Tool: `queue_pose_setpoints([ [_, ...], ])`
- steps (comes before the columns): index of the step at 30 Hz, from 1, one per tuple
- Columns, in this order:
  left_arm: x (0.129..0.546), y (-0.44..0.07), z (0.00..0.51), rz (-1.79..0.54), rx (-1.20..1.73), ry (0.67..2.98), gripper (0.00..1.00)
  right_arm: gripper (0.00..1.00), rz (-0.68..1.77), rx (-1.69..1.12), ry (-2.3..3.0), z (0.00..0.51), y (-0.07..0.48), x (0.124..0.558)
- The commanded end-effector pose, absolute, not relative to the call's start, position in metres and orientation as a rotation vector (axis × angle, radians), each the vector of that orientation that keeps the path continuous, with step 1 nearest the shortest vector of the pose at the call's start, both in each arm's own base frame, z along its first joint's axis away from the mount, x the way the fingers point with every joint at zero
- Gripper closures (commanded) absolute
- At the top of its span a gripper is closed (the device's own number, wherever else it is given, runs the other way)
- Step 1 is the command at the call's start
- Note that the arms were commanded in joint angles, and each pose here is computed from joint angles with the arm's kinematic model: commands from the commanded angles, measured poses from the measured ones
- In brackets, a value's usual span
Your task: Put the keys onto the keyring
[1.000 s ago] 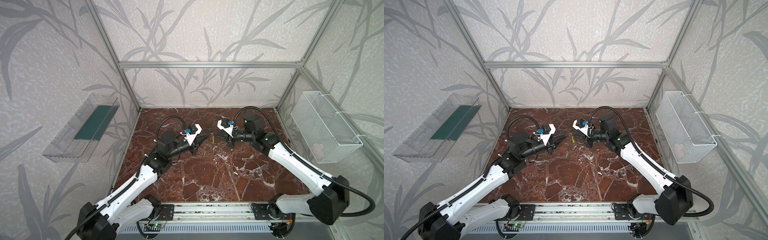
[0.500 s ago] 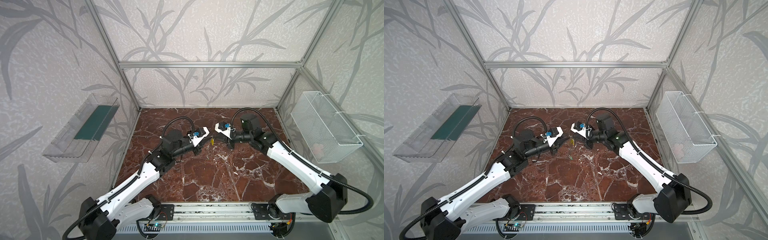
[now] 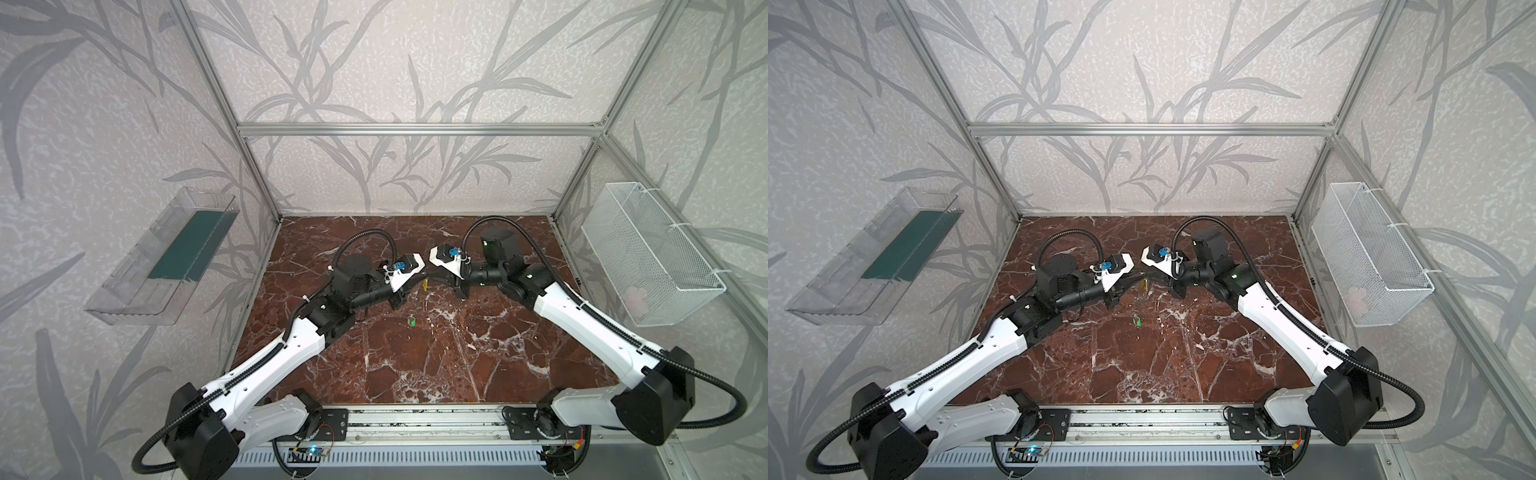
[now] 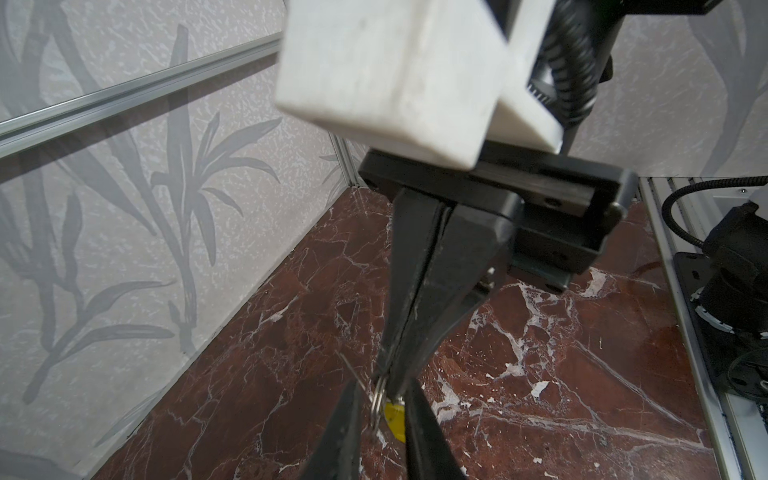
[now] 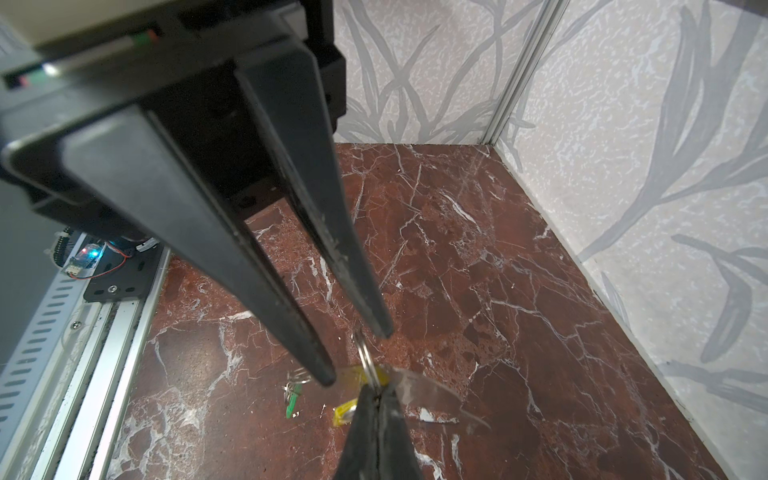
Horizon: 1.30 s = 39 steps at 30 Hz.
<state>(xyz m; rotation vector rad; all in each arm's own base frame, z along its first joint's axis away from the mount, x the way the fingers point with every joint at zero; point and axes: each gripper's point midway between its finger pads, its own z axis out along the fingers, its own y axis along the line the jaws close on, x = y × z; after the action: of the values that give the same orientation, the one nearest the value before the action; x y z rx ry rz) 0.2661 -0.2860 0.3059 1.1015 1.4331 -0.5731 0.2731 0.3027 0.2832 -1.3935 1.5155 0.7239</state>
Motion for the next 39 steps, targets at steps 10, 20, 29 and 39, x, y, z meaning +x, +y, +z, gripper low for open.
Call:
queue_pose_setpoints([
  [10, 0.270, -0.293, 0.315, -0.562, 1.119, 1.389, 0.79, 1.00, 0.738, -1.400, 1.450, 0.304, 0.307, 0.268],
  [20, 0.271, -0.292, 0.316, -0.555, 1.111, 1.391, 0.82, 1.00, 0.738, -1.401, 1.446, 0.304, 0.307, 0.267],
  [29, 0.273, -0.292, 0.316, -0.550, 1.104, 1.392, 0.91, 1.00, 0.740, -1.402, 1.447, 0.303, 0.307, 0.267],
  [39, 0.276, -0.288, 0.319, -0.527, 1.062, 1.372, 1.00, 1.00, 0.735, -1.388, 1.438, 0.306, 0.306, 0.266],
])
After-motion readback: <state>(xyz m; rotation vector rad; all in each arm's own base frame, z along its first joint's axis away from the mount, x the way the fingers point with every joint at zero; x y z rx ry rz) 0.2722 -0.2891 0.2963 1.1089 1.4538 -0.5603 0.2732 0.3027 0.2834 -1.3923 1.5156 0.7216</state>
